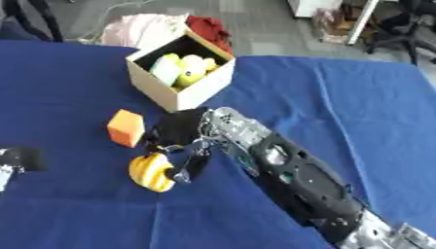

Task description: Pick up objects on the table and place them in the box.

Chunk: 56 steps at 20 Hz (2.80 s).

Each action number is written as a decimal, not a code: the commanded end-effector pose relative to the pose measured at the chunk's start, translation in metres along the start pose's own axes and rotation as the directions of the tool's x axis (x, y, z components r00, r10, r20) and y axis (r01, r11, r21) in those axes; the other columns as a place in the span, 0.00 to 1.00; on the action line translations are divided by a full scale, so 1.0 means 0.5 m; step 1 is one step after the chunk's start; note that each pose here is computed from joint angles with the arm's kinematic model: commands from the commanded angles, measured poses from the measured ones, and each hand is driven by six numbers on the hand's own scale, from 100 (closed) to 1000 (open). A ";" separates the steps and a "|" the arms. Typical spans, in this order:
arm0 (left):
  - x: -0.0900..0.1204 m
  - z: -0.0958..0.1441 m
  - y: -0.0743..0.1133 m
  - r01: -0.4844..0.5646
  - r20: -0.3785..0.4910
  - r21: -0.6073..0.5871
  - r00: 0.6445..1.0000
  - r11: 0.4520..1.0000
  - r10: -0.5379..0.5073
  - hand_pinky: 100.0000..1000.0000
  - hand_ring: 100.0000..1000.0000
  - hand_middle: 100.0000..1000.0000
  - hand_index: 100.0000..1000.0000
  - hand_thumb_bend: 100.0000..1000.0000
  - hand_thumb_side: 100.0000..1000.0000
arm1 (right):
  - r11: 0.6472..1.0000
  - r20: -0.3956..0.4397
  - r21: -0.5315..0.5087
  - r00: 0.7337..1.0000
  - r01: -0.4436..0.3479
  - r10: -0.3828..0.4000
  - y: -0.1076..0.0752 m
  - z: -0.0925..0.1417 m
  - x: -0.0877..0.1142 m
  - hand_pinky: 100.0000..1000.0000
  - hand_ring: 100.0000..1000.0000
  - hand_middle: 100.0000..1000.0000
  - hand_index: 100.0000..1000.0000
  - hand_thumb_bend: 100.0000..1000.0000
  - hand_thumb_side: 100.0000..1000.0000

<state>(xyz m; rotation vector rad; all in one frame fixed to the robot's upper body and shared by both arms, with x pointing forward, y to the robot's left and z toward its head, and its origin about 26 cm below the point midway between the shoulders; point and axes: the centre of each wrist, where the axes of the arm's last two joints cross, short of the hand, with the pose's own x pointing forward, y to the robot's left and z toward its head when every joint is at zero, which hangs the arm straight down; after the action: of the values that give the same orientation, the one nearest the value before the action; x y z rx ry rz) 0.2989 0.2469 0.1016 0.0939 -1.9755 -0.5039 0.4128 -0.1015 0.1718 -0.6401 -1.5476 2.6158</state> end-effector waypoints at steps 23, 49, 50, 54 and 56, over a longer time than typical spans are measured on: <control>0.010 -0.001 0.009 0.015 0.017 0.014 1.000 1.000 -0.015 0.63 0.52 0.45 0.63 0.00 0.77 | 0.856 -0.358 -0.510 0.883 0.088 -0.304 -0.009 0.194 -0.156 0.78 0.75 0.67 0.30 0.00 0.10; 0.019 -0.012 0.001 0.002 0.041 -0.018 0.999 1.000 -0.002 0.63 0.52 0.45 0.63 0.00 0.78 | 0.643 -0.612 -0.766 0.288 0.016 -0.736 0.137 0.136 -0.210 0.73 0.69 0.69 0.85 0.00 0.11; 0.019 -0.011 0.001 0.003 0.041 -0.018 0.999 1.000 -0.002 0.63 0.52 0.45 0.63 0.00 0.78 | 0.645 -0.612 -0.764 0.292 0.021 -0.735 0.137 0.137 -0.210 0.73 0.69 0.70 0.88 0.00 0.11; 0.018 -0.011 0.002 0.004 0.039 -0.018 0.999 1.000 -0.003 0.63 0.52 0.45 0.63 0.00 0.78 | 0.655 -0.612 -0.754 0.320 0.038 -0.723 0.133 0.145 -0.213 0.76 0.73 0.73 0.93 0.00 0.30; 0.018 -0.011 0.002 0.005 0.038 -0.019 0.999 1.000 -0.004 0.63 0.52 0.45 0.63 0.00 0.78 | 0.665 -0.615 -0.746 0.340 0.042 -0.711 0.128 0.150 -0.215 0.77 0.74 0.75 0.95 0.00 0.33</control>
<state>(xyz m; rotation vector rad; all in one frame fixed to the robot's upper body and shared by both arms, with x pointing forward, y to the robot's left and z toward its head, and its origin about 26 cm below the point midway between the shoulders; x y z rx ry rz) 0.2998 0.2429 0.1030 0.0724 -1.9805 -0.5195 0.4938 -0.2136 0.1657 -1.1423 -1.7061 0.9011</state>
